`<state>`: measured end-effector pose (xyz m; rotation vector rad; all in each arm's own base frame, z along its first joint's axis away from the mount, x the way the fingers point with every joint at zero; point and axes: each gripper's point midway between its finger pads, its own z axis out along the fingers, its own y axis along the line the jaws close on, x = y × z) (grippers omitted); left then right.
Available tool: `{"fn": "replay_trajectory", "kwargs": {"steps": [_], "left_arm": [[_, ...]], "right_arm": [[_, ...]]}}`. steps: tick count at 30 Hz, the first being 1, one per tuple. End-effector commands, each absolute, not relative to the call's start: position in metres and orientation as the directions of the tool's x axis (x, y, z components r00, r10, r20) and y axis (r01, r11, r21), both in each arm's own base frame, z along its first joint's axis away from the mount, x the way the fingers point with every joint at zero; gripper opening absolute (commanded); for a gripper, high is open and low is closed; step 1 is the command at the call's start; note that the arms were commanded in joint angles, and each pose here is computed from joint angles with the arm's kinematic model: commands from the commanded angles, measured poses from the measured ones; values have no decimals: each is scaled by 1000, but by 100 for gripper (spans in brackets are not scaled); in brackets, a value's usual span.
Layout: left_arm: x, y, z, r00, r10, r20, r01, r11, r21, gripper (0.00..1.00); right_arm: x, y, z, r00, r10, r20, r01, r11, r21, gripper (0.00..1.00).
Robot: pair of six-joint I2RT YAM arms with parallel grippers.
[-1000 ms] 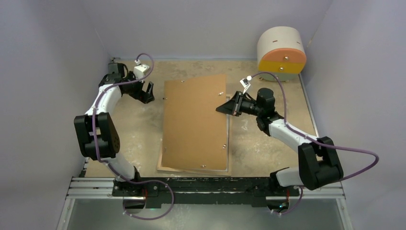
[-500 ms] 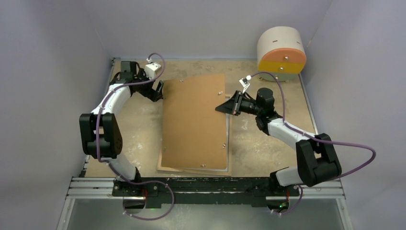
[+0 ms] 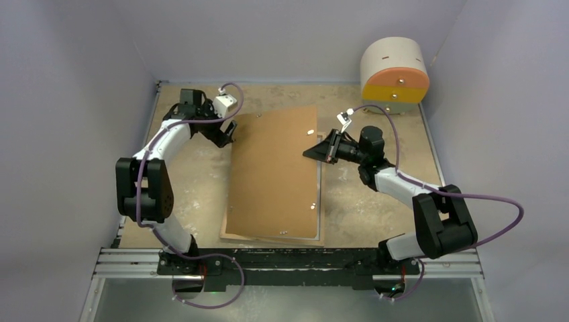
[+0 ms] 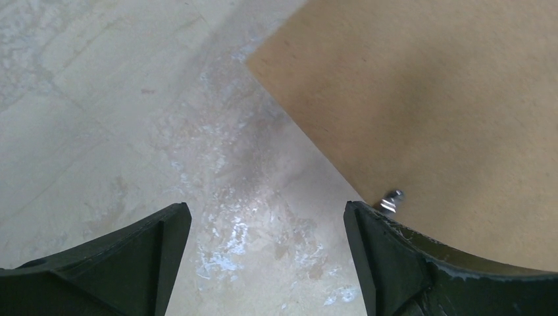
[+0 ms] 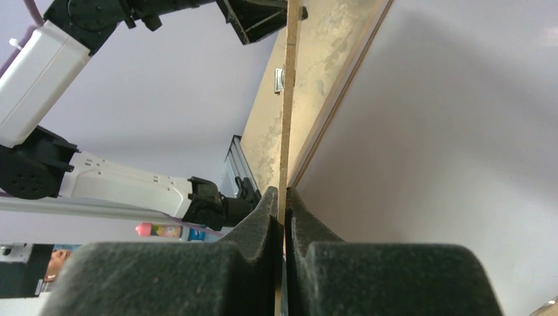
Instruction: Put the photo into the frame
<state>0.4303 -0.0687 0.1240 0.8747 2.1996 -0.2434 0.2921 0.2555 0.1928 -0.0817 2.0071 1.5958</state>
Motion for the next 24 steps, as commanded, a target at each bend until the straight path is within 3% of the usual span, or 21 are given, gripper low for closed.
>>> {"fn": "replay_trajectory", "kwargs": {"steps": [1,13,24], "left_arm": [[406,-92,122,-453,557,-696,738,672,58,93],[381,-91,121,-427,599,-678,780,622,59,92],[445,-34,142,-499,547,-672,536,804,257,92]], "right_arm": [[289,261,208,-805,277,-524,-467,248,849,0],[290,261,197,-814,280,-509,-443,266,856,0],[289,262,197,-819,277,-503,-441,256,860,0]]}}
